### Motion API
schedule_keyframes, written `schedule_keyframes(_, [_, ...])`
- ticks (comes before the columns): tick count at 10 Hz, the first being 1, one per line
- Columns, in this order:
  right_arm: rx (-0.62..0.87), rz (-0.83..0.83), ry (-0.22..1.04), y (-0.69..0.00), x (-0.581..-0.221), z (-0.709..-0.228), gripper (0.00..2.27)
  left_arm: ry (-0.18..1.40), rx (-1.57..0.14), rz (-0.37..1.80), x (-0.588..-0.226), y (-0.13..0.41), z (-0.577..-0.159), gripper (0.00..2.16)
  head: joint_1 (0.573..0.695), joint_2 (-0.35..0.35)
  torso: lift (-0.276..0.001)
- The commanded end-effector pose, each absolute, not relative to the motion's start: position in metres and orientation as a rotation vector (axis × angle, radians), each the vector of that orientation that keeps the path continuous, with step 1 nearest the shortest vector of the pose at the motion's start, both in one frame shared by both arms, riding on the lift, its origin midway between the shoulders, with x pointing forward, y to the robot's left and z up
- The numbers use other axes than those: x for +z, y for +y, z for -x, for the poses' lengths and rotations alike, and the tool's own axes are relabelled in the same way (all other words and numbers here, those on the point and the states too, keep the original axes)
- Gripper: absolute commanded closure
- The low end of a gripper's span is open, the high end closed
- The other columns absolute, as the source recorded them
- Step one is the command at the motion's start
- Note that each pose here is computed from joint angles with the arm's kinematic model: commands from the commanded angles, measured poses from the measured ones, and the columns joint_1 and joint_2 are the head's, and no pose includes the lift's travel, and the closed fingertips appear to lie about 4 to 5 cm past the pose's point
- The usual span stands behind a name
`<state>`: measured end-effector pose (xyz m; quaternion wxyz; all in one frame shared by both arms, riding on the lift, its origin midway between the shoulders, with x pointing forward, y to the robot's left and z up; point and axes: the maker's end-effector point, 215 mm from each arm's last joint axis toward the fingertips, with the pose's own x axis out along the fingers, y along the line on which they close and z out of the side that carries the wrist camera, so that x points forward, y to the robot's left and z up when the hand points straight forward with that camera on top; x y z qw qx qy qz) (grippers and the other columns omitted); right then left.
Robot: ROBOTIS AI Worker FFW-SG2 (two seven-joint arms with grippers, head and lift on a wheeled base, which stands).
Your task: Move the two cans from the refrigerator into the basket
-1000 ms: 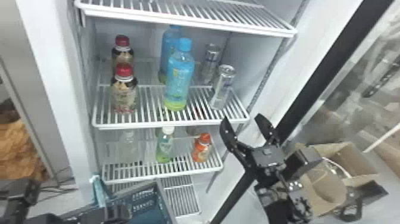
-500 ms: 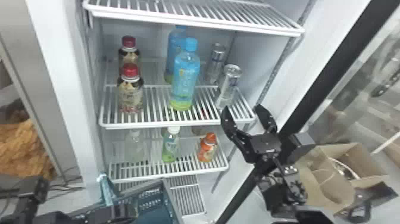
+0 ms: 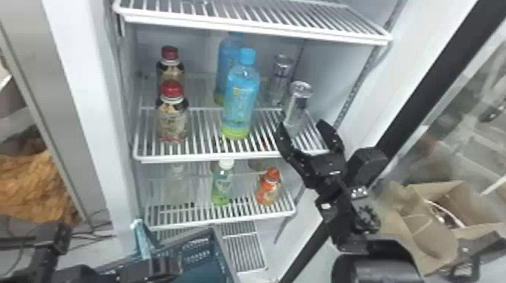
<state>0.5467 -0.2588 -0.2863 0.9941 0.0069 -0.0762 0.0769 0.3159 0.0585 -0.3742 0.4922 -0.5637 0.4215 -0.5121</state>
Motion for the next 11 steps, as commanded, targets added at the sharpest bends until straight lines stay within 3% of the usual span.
schedule_keyframes(1, [0.16, -0.014, -0.146, -0.256, -0.288, -0.558, 0.17, 1.026, -1.243, 1.367, -0.375, 0.058, -0.315, 1.19, 0.695, -0.257, -0.025])
schedule_keyframes(9, [0.147, -0.021, -0.138, -0.256, -0.285, -0.589, 0.19, 1.035, -1.242, 1.368, -0.376, 0.058, -0.314, 1.19, 0.695, -0.24, -0.025])
schedule_keyframes(10, [0.148, -0.024, -0.127, -0.256, -0.288, -0.591, 0.42, 1.035, -1.242, 1.368, -0.376, 0.058, -0.314, 1.19, 0.695, -0.241, -0.025])
schedule_keyframes(11, [0.148, -0.023, -0.114, -0.257, -0.291, -0.594, 0.89, 1.035, -1.242, 1.368, -0.376, 0.058, -0.314, 1.19, 0.695, -0.241, -0.025])
